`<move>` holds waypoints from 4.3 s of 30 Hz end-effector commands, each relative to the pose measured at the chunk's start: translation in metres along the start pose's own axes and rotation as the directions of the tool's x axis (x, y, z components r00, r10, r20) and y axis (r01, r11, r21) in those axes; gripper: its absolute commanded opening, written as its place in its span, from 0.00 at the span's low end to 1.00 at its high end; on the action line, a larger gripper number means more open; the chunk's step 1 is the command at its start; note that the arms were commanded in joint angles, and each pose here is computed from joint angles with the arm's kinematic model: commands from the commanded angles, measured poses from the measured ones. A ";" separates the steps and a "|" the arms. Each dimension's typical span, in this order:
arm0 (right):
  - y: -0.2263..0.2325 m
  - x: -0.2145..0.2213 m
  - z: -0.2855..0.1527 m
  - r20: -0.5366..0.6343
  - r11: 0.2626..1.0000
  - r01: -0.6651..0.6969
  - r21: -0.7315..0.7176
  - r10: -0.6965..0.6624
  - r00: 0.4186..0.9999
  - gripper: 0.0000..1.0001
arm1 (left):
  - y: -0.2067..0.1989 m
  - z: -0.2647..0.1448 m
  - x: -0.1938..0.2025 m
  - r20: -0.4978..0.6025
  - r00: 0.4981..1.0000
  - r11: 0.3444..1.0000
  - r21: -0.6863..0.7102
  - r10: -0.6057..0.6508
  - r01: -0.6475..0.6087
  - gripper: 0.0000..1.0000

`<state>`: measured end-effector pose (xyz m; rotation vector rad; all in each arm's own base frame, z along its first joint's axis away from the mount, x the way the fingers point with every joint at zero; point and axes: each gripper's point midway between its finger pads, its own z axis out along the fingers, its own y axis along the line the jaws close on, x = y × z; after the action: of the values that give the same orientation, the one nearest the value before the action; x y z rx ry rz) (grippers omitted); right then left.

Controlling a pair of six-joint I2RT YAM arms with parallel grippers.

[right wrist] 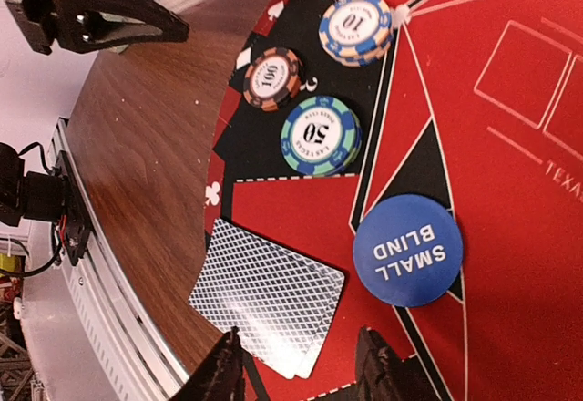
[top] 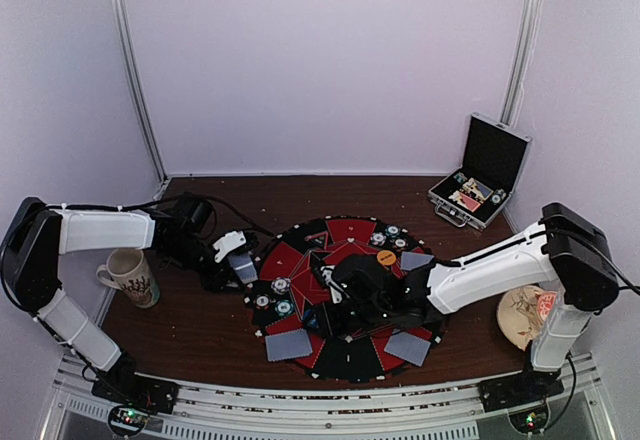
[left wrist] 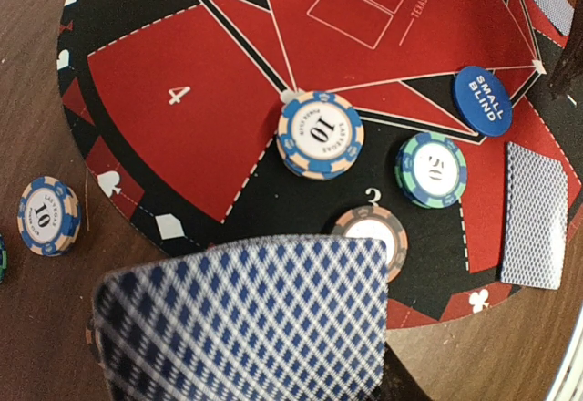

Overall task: Distribute texas hold em gaming equipment
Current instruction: Distribute the poker card in the small blind area, then pick up the poker card from the face-down deck piles, then distribute the poker card in the big blind area.

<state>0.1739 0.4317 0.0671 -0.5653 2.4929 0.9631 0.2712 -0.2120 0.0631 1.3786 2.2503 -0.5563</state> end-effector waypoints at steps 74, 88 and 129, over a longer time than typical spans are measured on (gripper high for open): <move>0.048 -0.138 0.021 0.270 0.947 0.044 -0.319 0.046 0.962 0.01 | -0.059 -0.002 -0.013 0.069 0.975 0.961 0.167 0.211 -0.220 0.36; 0.009 -0.142 -0.031 0.310 0.959 -0.020 -0.283 0.111 0.944 0.00 | -0.059 -0.003 -0.014 0.072 0.975 0.963 0.156 0.212 -0.221 0.36; -0.262 -0.078 -0.149 0.453 0.867 -0.498 -0.014 0.450 0.770 0.00 | -0.058 -0.004 -0.015 0.075 0.975 0.963 0.154 0.211 -0.221 0.36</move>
<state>0.3360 0.1665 0.0720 0.3402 2.2615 0.9730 0.2253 -0.2407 0.0758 1.6353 2.0526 -0.6858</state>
